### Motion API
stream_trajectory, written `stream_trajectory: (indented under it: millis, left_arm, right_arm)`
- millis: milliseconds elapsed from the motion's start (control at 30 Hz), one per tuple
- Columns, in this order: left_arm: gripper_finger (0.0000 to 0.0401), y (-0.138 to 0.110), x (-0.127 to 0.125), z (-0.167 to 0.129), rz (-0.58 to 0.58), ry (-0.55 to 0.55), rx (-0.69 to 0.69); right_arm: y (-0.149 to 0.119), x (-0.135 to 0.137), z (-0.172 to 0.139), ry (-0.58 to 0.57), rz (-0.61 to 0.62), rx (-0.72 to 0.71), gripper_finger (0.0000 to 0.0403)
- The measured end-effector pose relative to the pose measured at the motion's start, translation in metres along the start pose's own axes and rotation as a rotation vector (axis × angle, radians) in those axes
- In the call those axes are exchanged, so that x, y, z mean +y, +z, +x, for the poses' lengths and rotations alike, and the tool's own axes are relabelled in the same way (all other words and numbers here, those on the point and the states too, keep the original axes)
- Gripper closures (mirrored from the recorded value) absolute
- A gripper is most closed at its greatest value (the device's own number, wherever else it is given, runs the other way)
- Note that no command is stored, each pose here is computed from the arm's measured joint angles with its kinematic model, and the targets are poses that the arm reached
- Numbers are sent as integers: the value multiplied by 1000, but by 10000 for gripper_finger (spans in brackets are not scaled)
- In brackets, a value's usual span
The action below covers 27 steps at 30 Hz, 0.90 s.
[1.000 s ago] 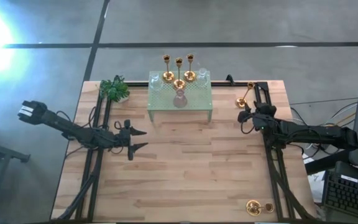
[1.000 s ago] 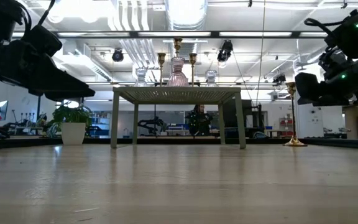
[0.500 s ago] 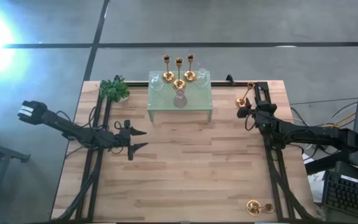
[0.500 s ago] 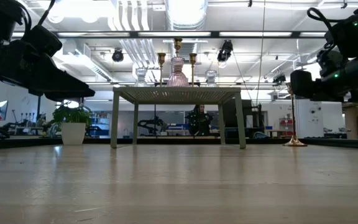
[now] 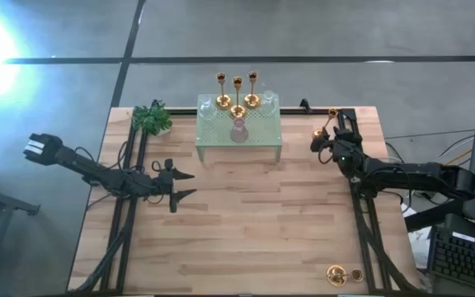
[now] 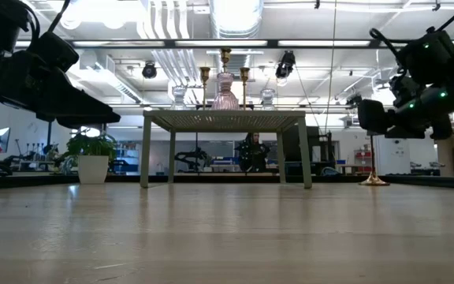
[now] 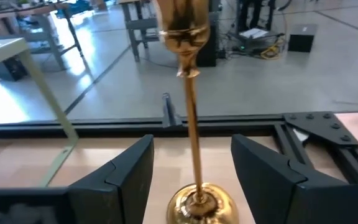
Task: Pick & Place candle stick holders
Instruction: Put the gold candle holder on the shelf
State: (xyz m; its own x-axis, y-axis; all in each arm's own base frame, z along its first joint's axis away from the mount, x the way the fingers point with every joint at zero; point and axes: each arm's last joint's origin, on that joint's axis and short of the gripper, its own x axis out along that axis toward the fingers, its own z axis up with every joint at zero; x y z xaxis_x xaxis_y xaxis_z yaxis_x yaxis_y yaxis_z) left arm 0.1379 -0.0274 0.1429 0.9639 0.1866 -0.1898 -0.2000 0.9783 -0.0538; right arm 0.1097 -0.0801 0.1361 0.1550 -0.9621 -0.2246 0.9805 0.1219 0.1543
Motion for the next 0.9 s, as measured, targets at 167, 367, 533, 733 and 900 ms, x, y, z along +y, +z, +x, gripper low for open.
stream_trajectory:
  millis: [167, 367, 533, 733, 900]
  left_arm:
    - [156, 0, 0, 0, 0, 0, 0]
    - [156, 0, 0, 0, 0, 0, 0]
    - [156, 0, 0, 0, 0, 0, 0]
    - [156, 0, 0, 0, 0, 0, 0]
    - [156, 0, 0, 0, 0, 0, 0]
  right_arm:
    - [0, -1, 10, -26, 16, -2, 198]
    - [-1, -3, 22, -28, 27, 8, 207]
    - [2, -4, 31, 2, 36, -4, 222]
    - [3, -2, 42, 6, 25, 5, 264]
    - [4, 4, 50, -3, -44, 27, 349]
